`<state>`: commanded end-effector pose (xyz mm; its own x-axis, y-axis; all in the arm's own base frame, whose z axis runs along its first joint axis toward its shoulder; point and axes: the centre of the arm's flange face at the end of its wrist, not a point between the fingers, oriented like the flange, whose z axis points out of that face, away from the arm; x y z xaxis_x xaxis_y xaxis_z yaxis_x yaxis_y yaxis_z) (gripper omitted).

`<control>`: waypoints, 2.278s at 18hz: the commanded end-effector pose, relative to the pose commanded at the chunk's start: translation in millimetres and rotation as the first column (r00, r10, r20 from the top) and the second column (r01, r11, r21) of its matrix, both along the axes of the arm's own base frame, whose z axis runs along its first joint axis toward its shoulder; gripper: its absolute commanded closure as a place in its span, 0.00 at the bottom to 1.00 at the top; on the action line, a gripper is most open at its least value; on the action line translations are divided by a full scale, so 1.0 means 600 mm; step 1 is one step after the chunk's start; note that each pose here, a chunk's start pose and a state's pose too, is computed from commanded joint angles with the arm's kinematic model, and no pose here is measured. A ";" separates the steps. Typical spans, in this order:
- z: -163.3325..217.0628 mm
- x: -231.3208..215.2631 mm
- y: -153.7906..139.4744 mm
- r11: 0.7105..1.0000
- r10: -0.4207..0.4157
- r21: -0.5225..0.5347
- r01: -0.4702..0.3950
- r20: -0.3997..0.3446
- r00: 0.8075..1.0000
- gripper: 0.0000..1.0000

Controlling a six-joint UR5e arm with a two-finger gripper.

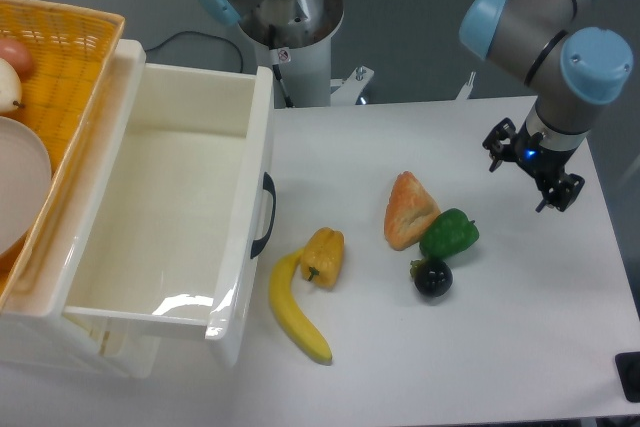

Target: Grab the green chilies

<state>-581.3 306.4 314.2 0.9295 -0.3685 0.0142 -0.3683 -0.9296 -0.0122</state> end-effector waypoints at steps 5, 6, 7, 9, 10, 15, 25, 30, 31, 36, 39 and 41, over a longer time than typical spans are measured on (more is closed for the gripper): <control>-0.010 0.007 0.007 1.000 0.005 -0.002 -0.005 0.011 1.000 0.00; -0.017 0.012 0.007 1.000 0.029 -0.005 -0.029 0.013 0.999 0.00; -0.030 0.019 0.006 0.997 0.073 -0.006 -0.073 0.012 0.997 0.00; -0.061 0.035 0.000 0.992 0.128 0.005 -0.128 -0.013 0.992 0.00; -0.074 0.043 -0.003 0.991 0.133 0.009 -0.133 -0.014 0.991 0.00; -0.113 0.065 -0.012 0.983 0.148 0.100 -0.155 0.079 0.986 0.00; -0.108 0.066 0.016 0.988 0.125 0.082 -0.130 0.059 0.990 0.00; -0.108 0.055 0.050 0.991 0.098 0.088 -0.101 0.046 0.994 0.00; -0.114 0.059 0.057 0.992 0.090 0.086 -0.094 0.050 0.995 0.00; -0.131 0.066 0.072 0.994 0.075 0.075 -0.080 0.063 0.995 0.00; -0.135 0.068 0.076 0.995 0.071 0.073 -0.075 0.065 0.995 0.00; -0.143 0.072 0.084 0.995 0.065 0.069 -0.070 0.072 0.995 0.00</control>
<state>-538.3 356.6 228.7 0.9499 -0.3076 0.0555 -0.3009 -0.9481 -0.1030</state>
